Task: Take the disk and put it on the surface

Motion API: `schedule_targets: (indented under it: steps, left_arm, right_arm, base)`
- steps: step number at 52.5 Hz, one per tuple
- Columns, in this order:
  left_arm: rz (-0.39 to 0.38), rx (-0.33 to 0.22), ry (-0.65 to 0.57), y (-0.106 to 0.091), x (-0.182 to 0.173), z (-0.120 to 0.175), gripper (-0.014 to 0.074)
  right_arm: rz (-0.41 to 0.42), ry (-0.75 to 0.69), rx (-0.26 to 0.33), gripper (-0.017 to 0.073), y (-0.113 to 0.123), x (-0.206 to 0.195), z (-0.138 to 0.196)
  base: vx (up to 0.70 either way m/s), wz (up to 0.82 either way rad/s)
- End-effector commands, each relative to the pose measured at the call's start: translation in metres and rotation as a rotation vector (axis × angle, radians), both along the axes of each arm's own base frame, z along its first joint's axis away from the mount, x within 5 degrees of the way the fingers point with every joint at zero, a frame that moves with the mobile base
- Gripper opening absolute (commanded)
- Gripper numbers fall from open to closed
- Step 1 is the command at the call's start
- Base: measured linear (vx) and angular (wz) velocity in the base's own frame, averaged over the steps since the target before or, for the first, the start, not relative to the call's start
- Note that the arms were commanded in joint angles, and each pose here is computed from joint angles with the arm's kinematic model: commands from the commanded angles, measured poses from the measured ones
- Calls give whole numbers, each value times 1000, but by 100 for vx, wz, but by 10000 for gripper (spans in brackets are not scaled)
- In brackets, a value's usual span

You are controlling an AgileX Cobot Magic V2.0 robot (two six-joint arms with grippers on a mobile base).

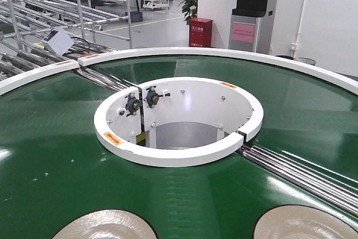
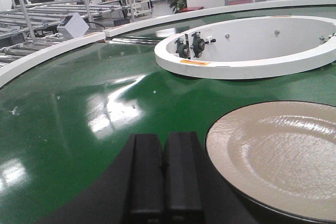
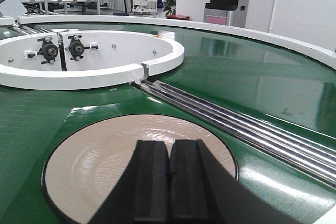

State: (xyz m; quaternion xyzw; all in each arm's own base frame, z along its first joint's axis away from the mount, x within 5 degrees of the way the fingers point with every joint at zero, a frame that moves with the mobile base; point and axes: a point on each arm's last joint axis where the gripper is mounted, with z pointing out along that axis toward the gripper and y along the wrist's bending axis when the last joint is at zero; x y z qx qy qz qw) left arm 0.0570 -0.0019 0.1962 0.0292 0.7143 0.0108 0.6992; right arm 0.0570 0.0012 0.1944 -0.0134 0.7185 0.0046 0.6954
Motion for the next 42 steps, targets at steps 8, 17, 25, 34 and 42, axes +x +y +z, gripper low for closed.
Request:
schedule_targets:
  steps: [8,17,25,34,42]
  left_arm:
    - [3,-11,-86,1,-1,4,-2]
    - [3,-11,-86,1,-1,4,-2]
    - [3,-11,-86,1,-1,4,-2]
    - [3,-11,-88,1,-1,4,-2]
    - [23,-31,-249,3,-3,20,-2]
  right_arm:
    - [-2,-70,-15,-9,0,0,2]
    - [-2,-70,-15,-9,0,0,2]
    - [-2,-70,-15,-9,0,0,2]
    - [-2,-73,-14,-9,0,0,2]
    - [6,-179,-6,-9,1,-1,11]
  base:
    - [0,0]
    - [0,0]
    - [0,0]
    - [0,0]
    - [0,0]
